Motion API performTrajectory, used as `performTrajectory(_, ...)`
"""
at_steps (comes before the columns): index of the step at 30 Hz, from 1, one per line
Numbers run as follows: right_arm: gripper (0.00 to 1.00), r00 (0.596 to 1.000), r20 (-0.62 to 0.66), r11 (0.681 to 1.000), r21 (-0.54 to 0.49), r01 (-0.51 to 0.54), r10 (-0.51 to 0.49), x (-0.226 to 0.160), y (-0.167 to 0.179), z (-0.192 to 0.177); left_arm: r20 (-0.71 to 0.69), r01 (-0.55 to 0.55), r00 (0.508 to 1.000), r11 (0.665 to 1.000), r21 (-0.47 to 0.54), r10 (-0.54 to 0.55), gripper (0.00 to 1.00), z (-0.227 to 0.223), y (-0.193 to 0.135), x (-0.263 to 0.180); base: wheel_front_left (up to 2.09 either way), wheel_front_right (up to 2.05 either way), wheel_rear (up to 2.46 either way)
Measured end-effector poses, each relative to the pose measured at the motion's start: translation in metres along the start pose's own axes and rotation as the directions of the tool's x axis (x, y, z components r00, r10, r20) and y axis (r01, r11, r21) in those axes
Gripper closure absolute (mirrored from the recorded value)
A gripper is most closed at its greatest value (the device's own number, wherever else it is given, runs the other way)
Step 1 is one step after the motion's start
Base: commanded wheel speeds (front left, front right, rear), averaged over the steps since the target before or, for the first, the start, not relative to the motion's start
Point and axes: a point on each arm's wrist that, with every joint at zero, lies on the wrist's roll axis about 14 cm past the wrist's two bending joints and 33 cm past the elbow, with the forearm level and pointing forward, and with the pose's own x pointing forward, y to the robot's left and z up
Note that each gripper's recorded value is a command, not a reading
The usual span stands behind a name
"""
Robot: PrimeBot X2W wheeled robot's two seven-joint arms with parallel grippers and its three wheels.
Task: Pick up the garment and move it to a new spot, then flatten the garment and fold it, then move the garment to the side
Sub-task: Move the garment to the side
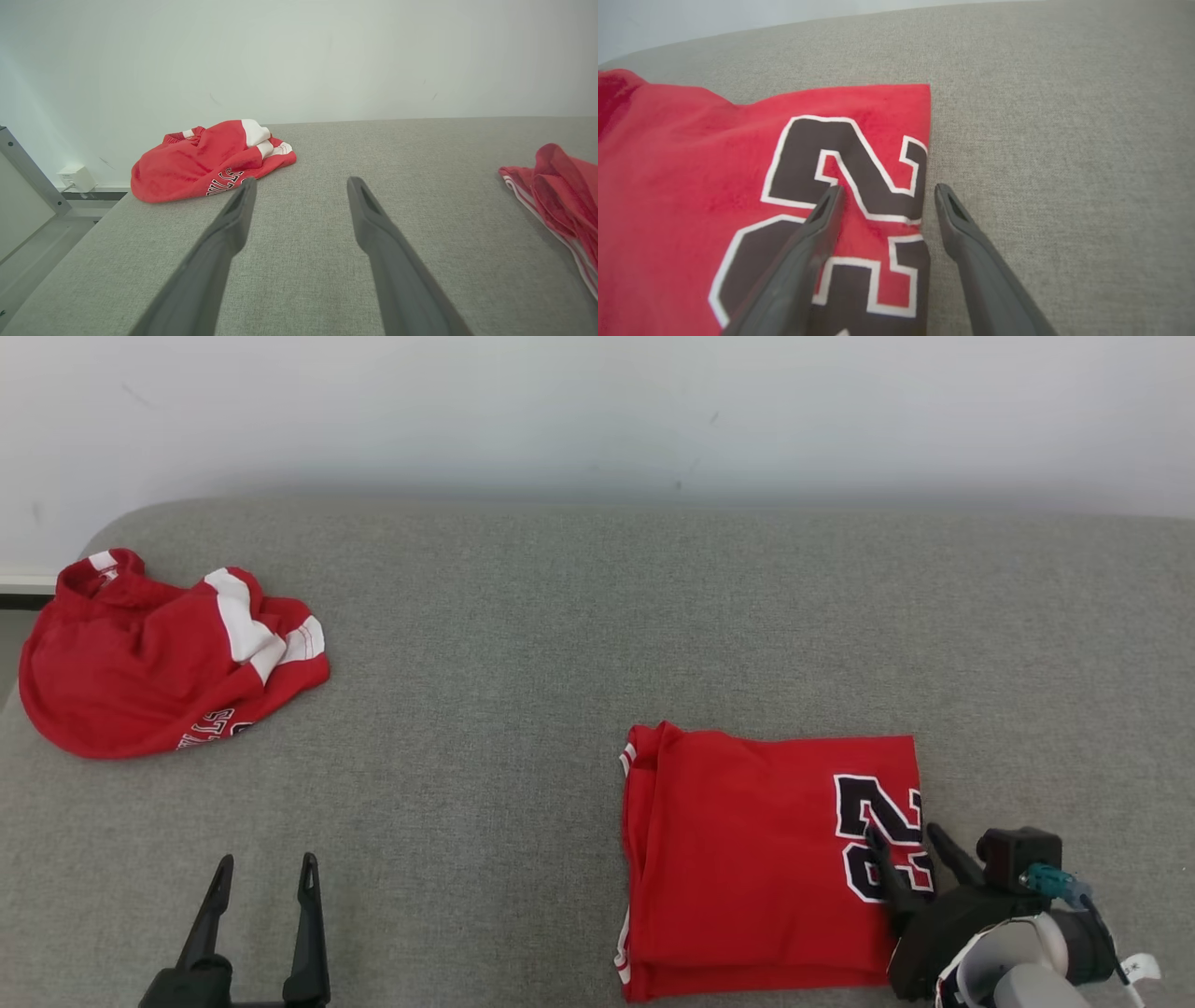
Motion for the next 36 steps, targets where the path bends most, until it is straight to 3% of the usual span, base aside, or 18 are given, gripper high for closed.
performTrajectory(5, 0.0, 0.997, -0.073, 1.0, 0.023, -0.008, 0.01, 0.0, 0.007, -0.025, -0.002, -0.004, 1.0, 1.0, 0.0, 0.004, 0.0, -0.001, 0.001, 0.001, 0.0, 0.0, 0.0)
performTrajectory(6, 0.24, 0.997, -0.08, 0.999, 0.031, -0.008, 0.011, 0.0, 0.008, -0.027, -0.001, -0.004, 1.0, 1.0, -0.001, 0.004, 0.0, -0.001, 0.001, 0.001, 0.0, 0.0, 0.0)
performTrajectory(8, 1.0, 0.996, -0.088, 0.999, 0.038, -0.01, 0.013, 0.0, 0.01, -0.029, 0.004, -0.005, 1.0, 1.0, -0.005, 0.005, 0.0, -0.001, 0.001, 0.002, 0.0, 0.0, 0.0)
performTrajectory(14, 1.0, 0.997, -0.079, 1.0, 0.029, -0.013, 0.015, 0.006, 0.008, -0.023, -0.002, 0.0, 1.0, 1.0, -0.011, 0.0, 0.0, -0.004, -0.003, 0.006, 0.0, 0.0, 0.0)
performTrajectory(21, 1.0, 0.999, 0.042, 0.998, -0.06, -0.033, 0.035, 0.044, -0.002, 0.044, 0.028, 0.03, 0.999, 0.999, -0.024, -0.029, 0.0, 0.002, -0.014, 0.027, 0.0, 0.0, 0.0)
performTrajectory(36, 1.0, 0.98, 0.187, 0.98, -0.171, 0.104, -0.071, 0.101, -0.09, 0.126, 0.094, 0.168, 0.981, 0.985, 0.039, -0.171, 0.0, 0.004, -0.047, 0.098, 0.0, 0.0, 0.0)
